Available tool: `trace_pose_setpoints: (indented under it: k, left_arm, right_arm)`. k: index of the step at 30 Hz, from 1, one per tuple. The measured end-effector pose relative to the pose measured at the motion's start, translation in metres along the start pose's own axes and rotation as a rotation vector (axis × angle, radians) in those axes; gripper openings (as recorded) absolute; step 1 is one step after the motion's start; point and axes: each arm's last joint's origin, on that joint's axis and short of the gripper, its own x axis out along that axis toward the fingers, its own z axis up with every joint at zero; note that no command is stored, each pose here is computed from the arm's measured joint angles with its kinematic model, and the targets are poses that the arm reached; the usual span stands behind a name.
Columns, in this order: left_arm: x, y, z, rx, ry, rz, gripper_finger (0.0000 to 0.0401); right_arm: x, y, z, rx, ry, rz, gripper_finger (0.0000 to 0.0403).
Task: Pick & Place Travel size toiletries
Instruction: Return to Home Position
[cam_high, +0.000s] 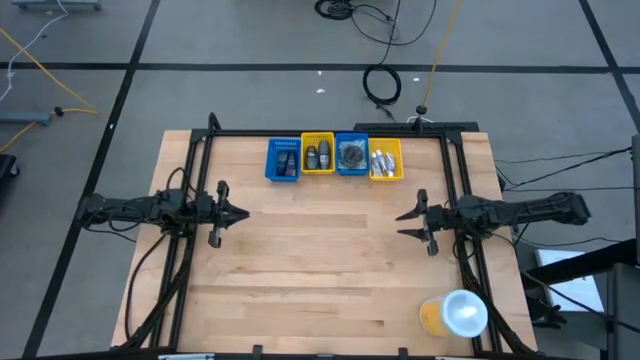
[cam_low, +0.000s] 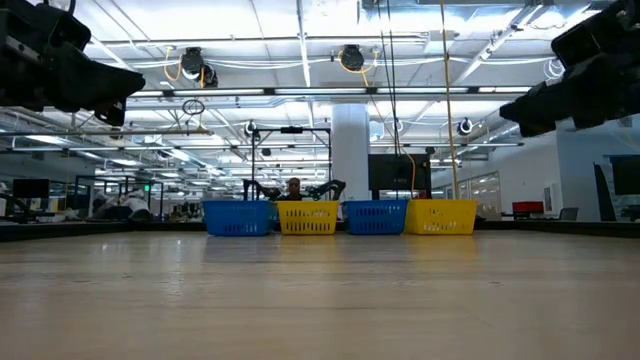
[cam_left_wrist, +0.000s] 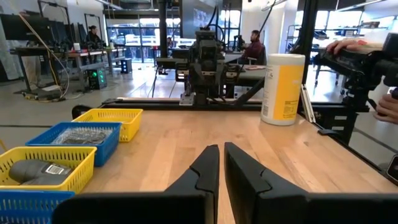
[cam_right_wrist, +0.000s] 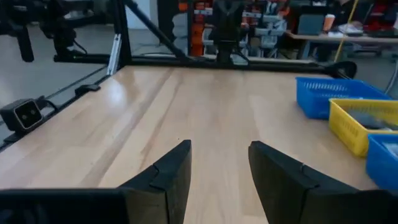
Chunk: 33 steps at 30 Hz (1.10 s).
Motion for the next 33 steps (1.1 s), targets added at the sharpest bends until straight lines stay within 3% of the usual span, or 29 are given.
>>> trace_pose_setpoints:
  k: [6, 11, 20, 33]
  left_arm:
    - [0.0, 0.0, 0.0, 0.0, -0.001, 0.0, 0.0011]
    - [0.0, 0.0, 0.0, -0.001, -0.001, 0.0, 0.0003]
    - [0.0, 0.0, 0.0, 0.0, -0.002, 0.0, 0.0027]
    - [0.0, 0.0, 0.0, 0.0, -0.001, 0.001, 0.0005]
  right_arm:
    - [-0.015, 0.0, 0.01, -0.003, -0.146, -0.006, 0.0152]
    - [-0.014, 0.0, 0.009, -0.008, -0.138, -0.006, 0.0155]
    - [-0.015, 0.0, 0.011, 0.0, -0.158, -0.007, 0.0155]
    - [-0.015, 0.0, 0.014, 0.007, -0.184, -0.009, 0.0153]
